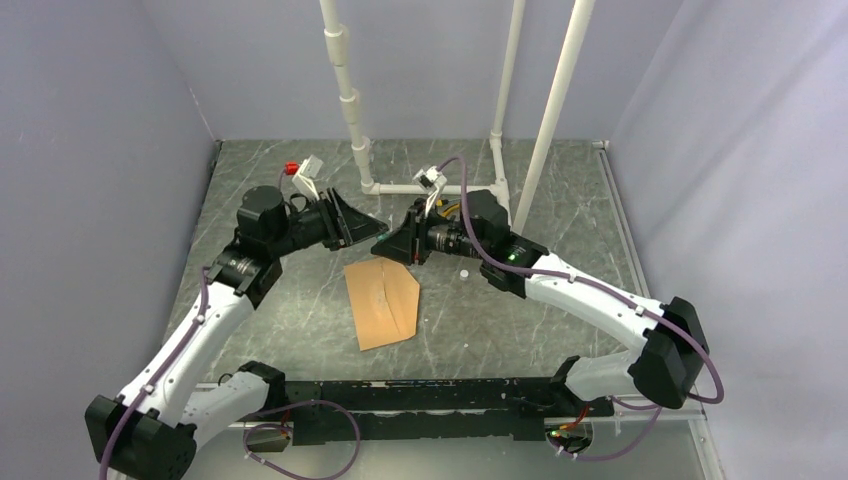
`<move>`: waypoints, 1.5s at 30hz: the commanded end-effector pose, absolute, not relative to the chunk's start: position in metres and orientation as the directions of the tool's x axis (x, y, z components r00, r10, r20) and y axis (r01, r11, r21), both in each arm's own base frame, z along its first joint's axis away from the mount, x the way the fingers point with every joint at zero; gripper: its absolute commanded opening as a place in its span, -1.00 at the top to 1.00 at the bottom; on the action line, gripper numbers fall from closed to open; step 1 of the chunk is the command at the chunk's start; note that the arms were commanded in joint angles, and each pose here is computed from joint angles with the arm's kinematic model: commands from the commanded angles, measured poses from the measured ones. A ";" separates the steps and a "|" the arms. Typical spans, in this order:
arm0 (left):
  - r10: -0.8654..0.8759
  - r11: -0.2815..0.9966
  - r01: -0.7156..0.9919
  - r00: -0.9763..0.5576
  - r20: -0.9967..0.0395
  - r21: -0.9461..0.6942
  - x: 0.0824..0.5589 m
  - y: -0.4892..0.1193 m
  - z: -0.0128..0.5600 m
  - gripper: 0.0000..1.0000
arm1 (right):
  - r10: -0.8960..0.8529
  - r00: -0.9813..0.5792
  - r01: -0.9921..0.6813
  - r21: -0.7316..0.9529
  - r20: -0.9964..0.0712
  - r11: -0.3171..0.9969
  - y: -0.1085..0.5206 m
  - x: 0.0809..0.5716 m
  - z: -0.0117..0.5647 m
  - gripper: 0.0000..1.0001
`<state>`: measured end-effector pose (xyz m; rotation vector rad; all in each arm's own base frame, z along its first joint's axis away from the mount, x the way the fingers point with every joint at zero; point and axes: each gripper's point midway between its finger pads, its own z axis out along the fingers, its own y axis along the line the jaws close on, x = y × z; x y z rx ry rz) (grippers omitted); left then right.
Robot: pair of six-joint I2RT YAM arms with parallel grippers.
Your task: Place the letter into the envelope and seal it
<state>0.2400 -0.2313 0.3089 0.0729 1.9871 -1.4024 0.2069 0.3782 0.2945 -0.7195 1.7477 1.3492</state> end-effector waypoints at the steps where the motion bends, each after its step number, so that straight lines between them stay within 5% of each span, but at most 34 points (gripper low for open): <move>1: -0.476 0.402 0.490 -0.610 -0.634 -0.774 0.256 -0.221 0.338 -0.10 | 0.305 -0.574 -0.720 0.646 -0.760 0.254 0.378 0.228 0.347 1.00; 8: -0.479 0.355 0.519 -0.613 -0.628 -0.777 0.248 -0.225 0.334 0.27 | 0.348 -0.626 -0.698 0.701 -0.697 0.149 0.386 0.222 0.361 1.00; 17: -0.428 0.288 0.532 -0.673 -0.604 -0.796 0.243 -0.236 0.332 0.28 | 0.324 -0.634 -0.722 0.687 -0.702 0.077 0.390 0.212 0.366 1.00; 22: -0.427 0.288 0.551 -0.658 -0.620 -0.783 0.244 -0.236 0.332 0.94 | 0.287 -0.632 -0.728 0.678 -0.719 0.096 0.389 0.208 0.357 1.00; 23: -0.423 0.299 0.557 -0.651 -0.631 -0.775 0.244 -0.236 0.331 0.95 | 0.277 -0.627 -0.729 0.673 -0.729 0.121 0.387 0.208 0.352 0.92; 28: -0.341 0.406 0.629 -0.569 -0.748 -0.663 0.241 -0.228 0.327 0.95 | 0.206 -0.574 -0.748 0.609 -0.793 0.264 0.358 0.205 0.334 -0.26; 32: -0.170 0.393 0.725 -0.547 -0.819 -0.566 0.223 -0.231 0.322 0.95 | 0.132 -0.506 -0.799 0.520 -0.853 0.302 0.338 0.193 0.342 -0.56; 40: -0.023 0.241 0.828 -0.517 -0.856 -0.506 0.194 -0.238 0.325 0.95 | 0.139 -0.506 -0.766 0.518 -0.851 0.380 0.336 0.208 0.366 -0.43; 45: 0.001 0.140 0.867 -0.483 -0.876 -0.478 0.174 -0.239 0.334 0.95 | 0.124 -0.473 -0.833 0.489 -0.872 0.258 0.355 0.200 0.381 -0.23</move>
